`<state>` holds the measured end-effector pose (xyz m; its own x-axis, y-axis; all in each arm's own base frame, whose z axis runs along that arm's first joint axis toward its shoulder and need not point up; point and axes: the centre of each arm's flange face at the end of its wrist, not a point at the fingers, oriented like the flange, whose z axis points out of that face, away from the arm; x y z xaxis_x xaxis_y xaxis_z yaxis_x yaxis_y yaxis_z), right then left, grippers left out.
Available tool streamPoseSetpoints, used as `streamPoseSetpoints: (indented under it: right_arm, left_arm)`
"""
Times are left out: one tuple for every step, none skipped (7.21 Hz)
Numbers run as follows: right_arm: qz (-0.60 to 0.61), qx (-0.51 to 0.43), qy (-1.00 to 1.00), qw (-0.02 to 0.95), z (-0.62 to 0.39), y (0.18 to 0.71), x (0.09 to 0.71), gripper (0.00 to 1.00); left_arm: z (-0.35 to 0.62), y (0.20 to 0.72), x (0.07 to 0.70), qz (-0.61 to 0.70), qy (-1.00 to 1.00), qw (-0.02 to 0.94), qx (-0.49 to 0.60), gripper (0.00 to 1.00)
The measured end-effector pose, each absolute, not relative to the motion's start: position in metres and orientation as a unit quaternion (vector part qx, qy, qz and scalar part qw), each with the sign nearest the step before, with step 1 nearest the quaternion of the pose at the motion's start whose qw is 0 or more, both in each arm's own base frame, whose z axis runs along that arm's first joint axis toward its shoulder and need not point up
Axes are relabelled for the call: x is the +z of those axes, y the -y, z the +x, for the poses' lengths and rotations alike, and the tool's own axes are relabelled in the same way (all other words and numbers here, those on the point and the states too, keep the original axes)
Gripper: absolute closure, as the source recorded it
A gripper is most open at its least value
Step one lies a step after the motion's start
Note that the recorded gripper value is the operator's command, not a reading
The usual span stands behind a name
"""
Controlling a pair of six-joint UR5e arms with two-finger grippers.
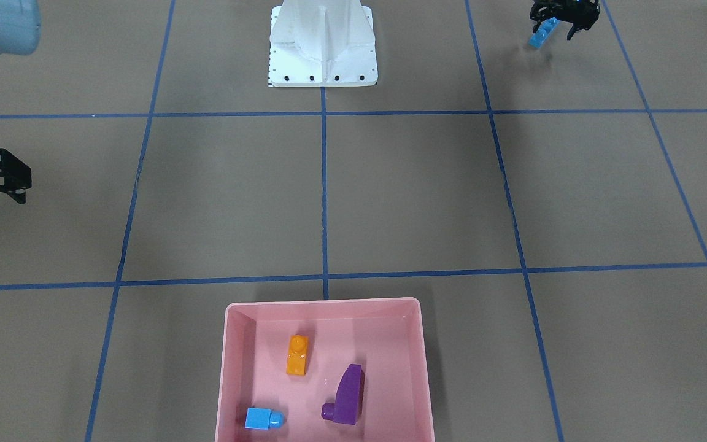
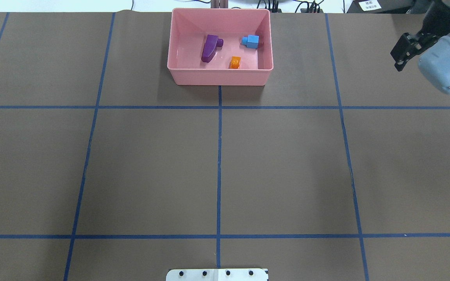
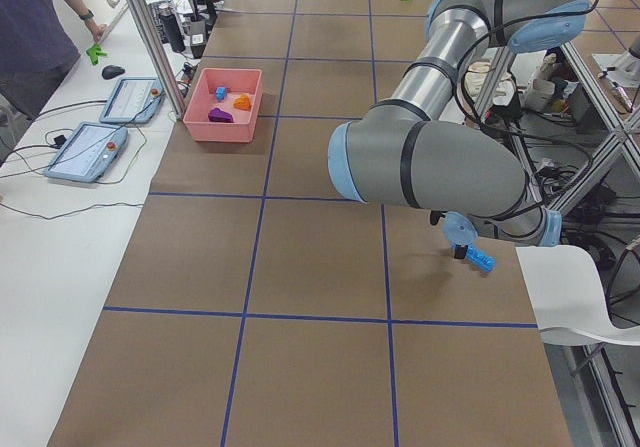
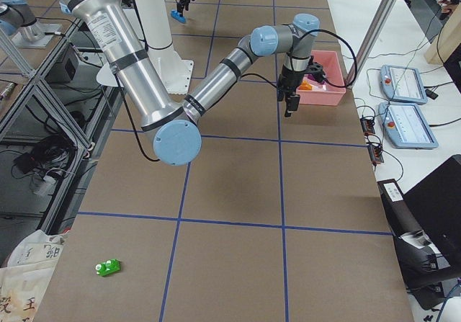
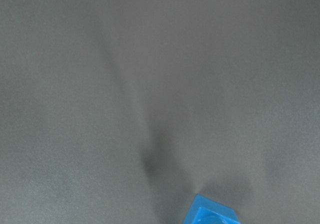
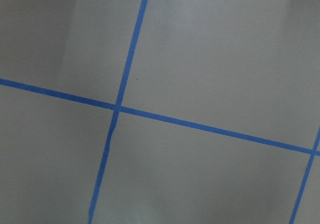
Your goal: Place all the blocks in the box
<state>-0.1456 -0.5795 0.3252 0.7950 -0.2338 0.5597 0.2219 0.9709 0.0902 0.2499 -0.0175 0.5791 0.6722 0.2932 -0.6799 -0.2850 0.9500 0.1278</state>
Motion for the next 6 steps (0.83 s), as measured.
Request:
streamPoseSetpoints:
  right_arm:
    - [0.011, -0.123, 0.296, 0.947, -0.132, 0.58, 0.333, 0.01]
    - [0.011, -0.124, 0.299, 0.946, -0.122, 0.58, 0.336, 0.01]
    - [0.011, -0.123, 0.306, 0.944, -0.116, 0.58, 0.336, 0.01]
    - [0.011, -0.122, 0.31, 0.943, -0.112, 0.58, 0.337, 0.01]
    - [0.012, -0.12, 0.312, 0.942, -0.109, 0.581, 0.337, 0.01]
    - [0.013, -0.118, 0.312, 0.942, -0.106, 0.581, 0.337, 0.01]
  left_arm:
    - [0.25, 0.016, 0.579, 0.004, -0.373, 0.914, 0.159, 0.55]
    - [0.251, 0.014, 0.579, 0.004, -0.374, 0.913, 0.161, 0.67]
    - [0.251, 0.013, 0.579, 0.005, -0.374, 0.913, 0.162, 0.82]
    - [0.251, 0.013, 0.578, 0.006, -0.376, 0.912, 0.162, 0.96]
    - [0.251, 0.013, 0.578, 0.008, -0.377, 0.912, 0.16, 1.0]
    - [0.252, 0.014, 0.577, 0.009, -0.378, 0.912, 0.158, 1.0]
